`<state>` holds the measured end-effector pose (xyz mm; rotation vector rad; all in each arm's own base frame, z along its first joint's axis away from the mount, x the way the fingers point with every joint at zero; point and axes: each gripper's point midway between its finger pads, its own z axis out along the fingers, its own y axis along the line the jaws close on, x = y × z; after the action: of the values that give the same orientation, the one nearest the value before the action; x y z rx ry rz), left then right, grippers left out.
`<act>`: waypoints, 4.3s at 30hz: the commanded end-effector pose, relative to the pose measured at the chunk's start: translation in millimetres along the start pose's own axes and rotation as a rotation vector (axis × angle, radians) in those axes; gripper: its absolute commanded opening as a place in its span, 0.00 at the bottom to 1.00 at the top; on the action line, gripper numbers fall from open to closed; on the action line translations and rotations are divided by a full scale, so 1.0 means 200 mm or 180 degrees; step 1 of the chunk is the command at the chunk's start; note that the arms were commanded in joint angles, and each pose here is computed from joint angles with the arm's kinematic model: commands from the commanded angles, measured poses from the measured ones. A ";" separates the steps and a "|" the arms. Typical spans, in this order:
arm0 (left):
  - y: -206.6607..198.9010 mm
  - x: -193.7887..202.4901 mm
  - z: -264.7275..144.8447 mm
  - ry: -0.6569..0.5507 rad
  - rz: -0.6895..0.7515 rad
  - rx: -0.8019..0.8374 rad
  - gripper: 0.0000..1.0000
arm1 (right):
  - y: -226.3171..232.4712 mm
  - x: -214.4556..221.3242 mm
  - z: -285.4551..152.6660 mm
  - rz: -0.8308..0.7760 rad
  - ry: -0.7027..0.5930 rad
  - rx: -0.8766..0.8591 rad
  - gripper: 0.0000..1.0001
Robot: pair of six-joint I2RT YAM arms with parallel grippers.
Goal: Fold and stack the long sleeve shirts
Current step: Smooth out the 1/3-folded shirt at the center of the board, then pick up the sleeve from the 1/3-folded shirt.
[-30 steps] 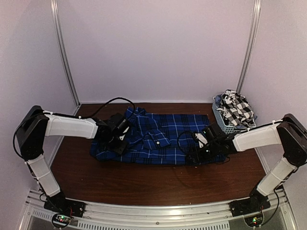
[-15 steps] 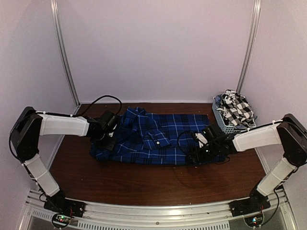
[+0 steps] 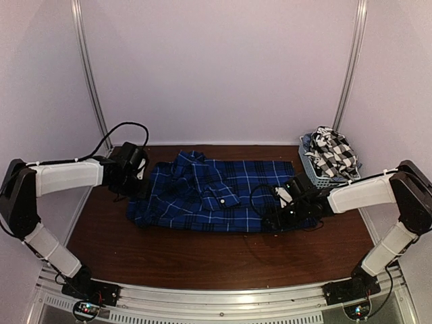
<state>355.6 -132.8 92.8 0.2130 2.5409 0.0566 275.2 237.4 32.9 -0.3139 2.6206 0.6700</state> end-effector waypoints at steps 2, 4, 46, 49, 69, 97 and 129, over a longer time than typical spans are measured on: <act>-0.25 0.00 -0.14 -0.0096 -0.0059 0.1074 0.63 | -0.07 0.02 -0.01 0.0013 0.0048 0.0184 0.67; -0.26 0.07 -0.15 -0.0024 -0.0125 0.1159 0.65 | -0.06 0.02 -0.01 0.0011 0.0047 0.0175 0.67; -0.07 0.50 -0.24 0.0432 -0.0858 0.0759 0.00 | -0.25 0.05 -0.10 0.0196 0.0086 0.0582 0.67; -0.03 0.51 -0.23 0.0449 -0.0871 0.0558 0.03 | -0.26 0.04 -0.11 0.0188 0.0081 0.0608 0.67; -0.31 0.19 -0.31 -0.0170 -0.0605 0.1126 0.45 | -0.15 -0.10 -0.22 0.0093 -0.0195 0.0373 0.68; -0.27 0.51 -0.11 0.0103 -0.0702 0.0839 0.49 | -0.49 -0.09 -0.29 0.0536 -0.0234 0.0995 0.68; -1.10 -0.10 0.08 -0.0031 -0.0593 0.2364 0.52 | -0.32 -0.17 -0.37 0.0423 -0.0548 0.0504 0.67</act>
<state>340.2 -339.5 65.7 0.2626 2.4844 -0.9324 304.0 147.5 77.2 -0.0204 2.5439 0.4872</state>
